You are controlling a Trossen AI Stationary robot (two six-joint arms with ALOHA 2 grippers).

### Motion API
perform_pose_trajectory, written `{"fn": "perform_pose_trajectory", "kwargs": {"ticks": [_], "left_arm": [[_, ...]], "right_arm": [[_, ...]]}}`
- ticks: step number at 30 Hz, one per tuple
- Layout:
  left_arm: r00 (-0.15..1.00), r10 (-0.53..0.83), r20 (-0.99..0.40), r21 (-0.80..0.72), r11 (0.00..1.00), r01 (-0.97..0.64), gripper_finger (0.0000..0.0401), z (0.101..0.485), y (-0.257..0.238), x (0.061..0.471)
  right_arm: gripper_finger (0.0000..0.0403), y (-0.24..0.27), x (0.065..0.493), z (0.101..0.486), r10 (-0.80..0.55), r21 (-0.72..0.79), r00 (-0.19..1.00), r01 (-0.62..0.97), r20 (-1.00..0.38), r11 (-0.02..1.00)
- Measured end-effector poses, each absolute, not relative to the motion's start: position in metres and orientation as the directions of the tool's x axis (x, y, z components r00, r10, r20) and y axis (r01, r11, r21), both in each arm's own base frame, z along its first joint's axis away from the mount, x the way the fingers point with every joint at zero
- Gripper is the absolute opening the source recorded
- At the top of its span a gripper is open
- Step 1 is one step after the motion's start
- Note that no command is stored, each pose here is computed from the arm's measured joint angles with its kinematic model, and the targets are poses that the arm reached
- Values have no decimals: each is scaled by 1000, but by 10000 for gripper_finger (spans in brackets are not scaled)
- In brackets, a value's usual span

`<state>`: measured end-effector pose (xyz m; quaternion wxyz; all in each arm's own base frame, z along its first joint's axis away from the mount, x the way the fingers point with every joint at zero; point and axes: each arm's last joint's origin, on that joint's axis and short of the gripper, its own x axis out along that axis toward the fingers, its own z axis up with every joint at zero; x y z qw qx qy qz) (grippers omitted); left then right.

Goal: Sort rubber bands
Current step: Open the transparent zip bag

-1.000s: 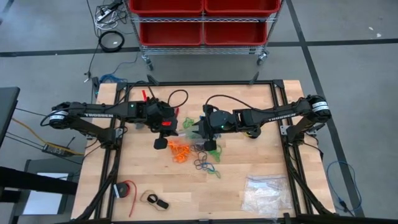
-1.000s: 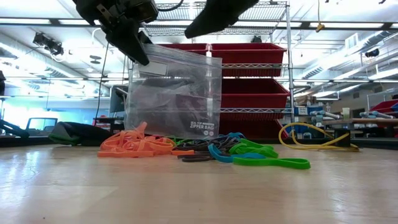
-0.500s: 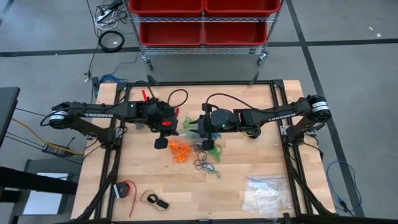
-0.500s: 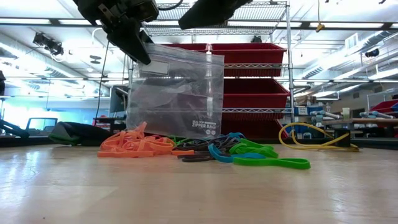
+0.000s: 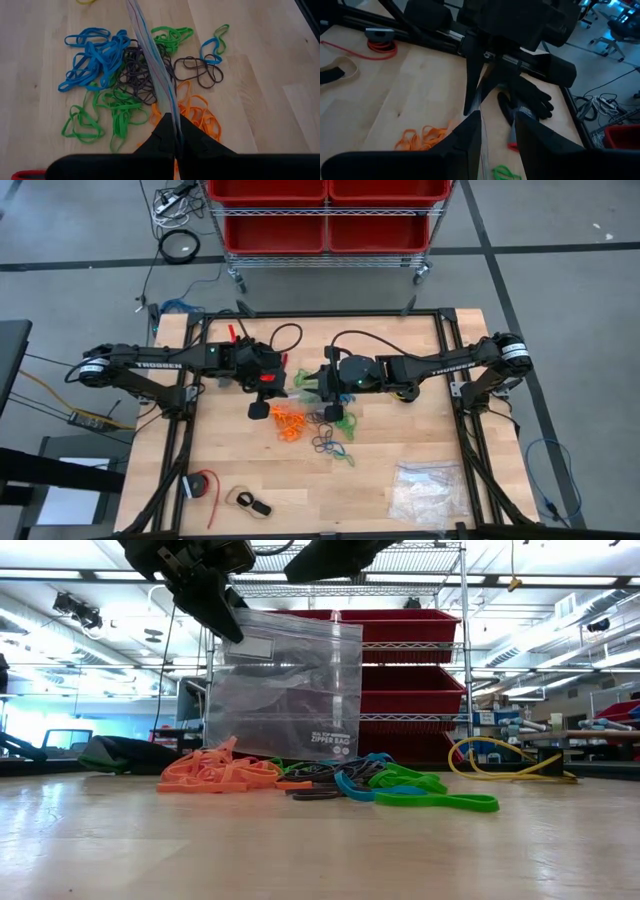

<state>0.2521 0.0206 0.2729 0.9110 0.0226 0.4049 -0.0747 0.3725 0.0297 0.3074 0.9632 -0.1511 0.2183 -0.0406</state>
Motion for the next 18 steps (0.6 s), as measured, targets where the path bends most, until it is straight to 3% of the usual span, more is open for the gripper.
{"fn": "perform_pose_trajectory", "kwargs": {"ticks": [18], "left_arm": [[662,-119,-740,-29,989,146,4,273,21,252]], "right_arm": [[107,30,373,309,-144,-307,907,17,-396,951]]}}
